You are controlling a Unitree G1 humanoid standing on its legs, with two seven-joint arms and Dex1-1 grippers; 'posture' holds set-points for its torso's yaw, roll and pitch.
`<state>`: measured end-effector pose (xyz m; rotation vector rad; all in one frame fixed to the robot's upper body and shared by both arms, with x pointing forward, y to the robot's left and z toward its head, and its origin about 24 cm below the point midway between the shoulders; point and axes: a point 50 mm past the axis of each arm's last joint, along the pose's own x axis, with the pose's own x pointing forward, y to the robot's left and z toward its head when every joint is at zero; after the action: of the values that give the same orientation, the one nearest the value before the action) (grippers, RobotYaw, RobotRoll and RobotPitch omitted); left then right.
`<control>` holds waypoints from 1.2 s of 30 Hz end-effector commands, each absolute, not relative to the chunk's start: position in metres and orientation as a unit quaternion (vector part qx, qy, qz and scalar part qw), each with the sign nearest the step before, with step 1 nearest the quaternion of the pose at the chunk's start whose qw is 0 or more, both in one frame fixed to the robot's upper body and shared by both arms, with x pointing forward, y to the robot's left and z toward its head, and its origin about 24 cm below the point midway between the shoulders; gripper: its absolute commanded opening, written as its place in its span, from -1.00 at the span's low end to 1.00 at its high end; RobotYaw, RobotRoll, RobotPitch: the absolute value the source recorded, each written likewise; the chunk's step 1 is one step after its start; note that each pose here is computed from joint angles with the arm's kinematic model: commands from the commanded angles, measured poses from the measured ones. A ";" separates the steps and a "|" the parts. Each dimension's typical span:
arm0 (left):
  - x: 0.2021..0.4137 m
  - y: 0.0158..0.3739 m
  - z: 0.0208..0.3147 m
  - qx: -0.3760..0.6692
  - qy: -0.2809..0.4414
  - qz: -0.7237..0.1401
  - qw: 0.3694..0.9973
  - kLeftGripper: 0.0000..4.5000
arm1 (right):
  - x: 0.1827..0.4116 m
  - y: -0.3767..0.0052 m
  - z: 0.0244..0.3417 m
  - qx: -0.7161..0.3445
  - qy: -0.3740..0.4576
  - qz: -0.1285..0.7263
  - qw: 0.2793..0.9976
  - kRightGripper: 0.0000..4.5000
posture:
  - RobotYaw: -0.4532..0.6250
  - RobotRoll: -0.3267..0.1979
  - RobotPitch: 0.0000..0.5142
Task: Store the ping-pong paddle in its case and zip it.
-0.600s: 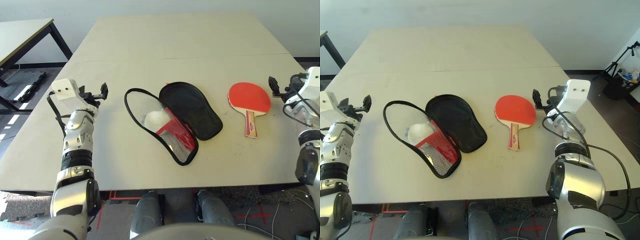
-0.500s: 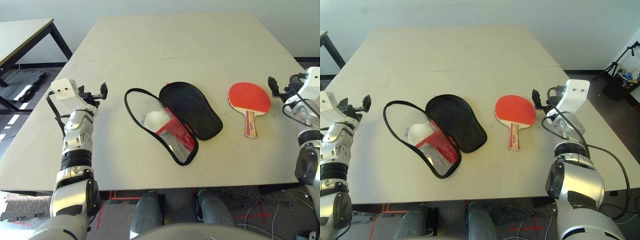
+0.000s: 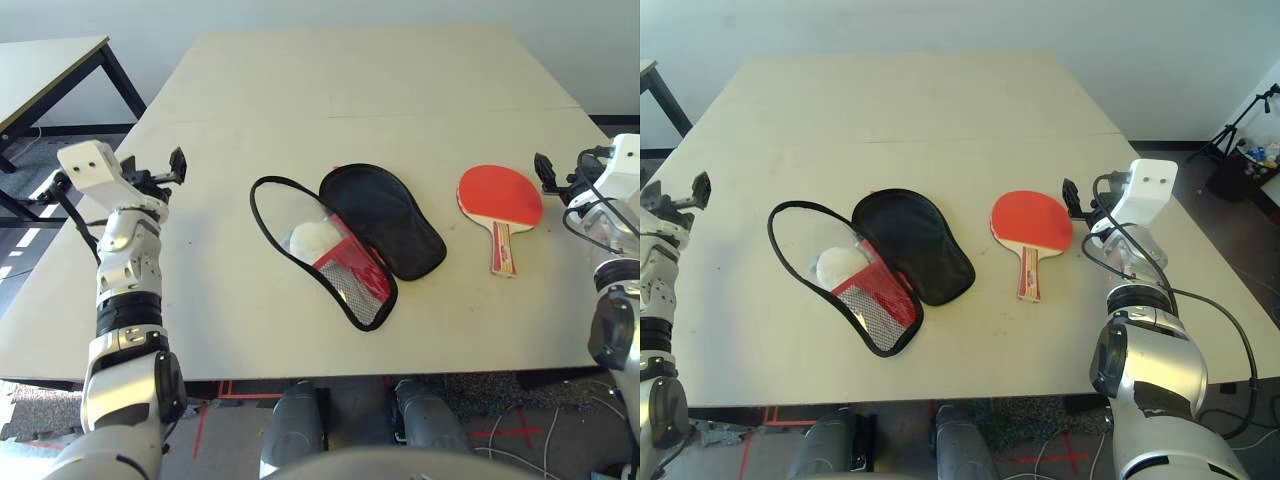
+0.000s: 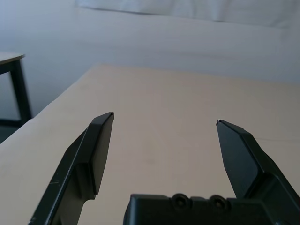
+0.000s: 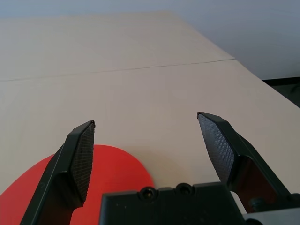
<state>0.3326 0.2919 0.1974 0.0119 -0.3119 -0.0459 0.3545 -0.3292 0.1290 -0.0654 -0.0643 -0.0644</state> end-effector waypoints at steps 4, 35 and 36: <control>0.318 0.204 0.229 0.040 -0.128 -0.307 0.942 1.00 | 0.354 -0.322 0.125 -0.013 -0.037 -0.003 0.999 0.99 | -0.11 0.25 -0.69; 0.296 0.133 0.197 0.086 -0.011 -0.517 0.852 1.00 | 0.290 -0.228 0.148 0.052 0.344 -0.017 0.937 0.99 | -0.28 0.25 -0.64; 0.296 0.132 0.198 0.087 -0.012 -0.517 0.852 1.00 | 0.291 -0.227 0.148 0.051 0.346 -0.024 0.937 0.99 | -0.27 0.25 -0.63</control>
<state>0.2966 0.1371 0.1968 0.1630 -0.0296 -1.0721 0.2921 -0.2250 0.1527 0.0935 0.6568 -0.0136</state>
